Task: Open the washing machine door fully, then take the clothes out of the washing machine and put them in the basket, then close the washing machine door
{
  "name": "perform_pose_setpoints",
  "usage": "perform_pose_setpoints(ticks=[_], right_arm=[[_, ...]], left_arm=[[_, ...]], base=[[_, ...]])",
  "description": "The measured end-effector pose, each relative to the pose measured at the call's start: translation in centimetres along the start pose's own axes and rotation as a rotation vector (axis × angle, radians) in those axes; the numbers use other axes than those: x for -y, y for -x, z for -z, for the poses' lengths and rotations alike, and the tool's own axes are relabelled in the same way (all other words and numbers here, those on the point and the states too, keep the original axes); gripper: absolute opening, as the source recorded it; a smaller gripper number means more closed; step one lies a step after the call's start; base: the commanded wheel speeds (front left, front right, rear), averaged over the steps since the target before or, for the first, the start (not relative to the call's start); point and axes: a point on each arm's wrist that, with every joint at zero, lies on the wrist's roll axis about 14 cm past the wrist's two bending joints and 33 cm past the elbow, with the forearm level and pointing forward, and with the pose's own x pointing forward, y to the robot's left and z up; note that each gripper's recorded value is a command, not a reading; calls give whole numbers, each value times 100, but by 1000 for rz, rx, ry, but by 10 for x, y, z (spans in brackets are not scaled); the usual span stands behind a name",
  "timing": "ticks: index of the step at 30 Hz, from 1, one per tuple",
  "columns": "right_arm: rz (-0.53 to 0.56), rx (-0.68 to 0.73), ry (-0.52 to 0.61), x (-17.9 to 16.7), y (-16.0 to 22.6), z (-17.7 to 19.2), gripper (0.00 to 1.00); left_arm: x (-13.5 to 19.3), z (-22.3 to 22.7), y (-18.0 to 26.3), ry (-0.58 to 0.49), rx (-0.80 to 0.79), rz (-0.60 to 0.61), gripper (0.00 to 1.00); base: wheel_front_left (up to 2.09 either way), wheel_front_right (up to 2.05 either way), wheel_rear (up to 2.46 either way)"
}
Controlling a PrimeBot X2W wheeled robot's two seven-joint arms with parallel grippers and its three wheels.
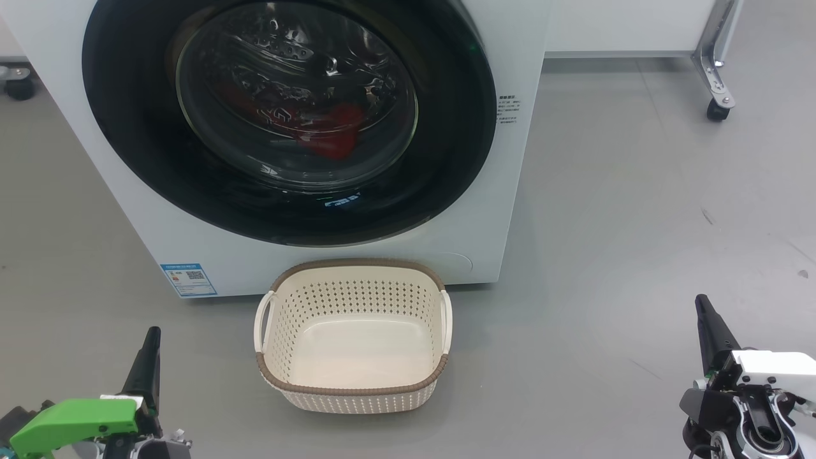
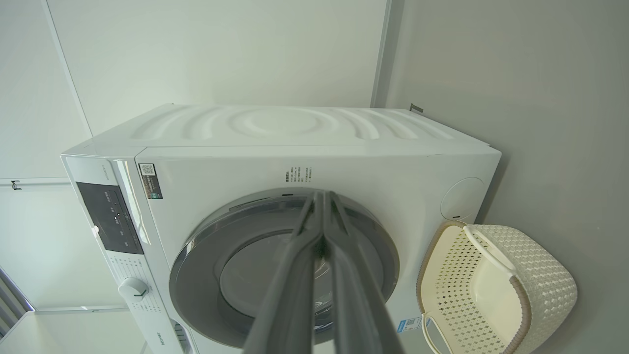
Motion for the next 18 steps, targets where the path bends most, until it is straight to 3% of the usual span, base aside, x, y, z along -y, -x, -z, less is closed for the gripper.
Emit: perform_pose_setpoints(ticks=[18], right_arm=[[0,0,0,0,0,0,0]], left_arm=[[0,0,0,0,0,0,0]], base=[[0,0,0]])
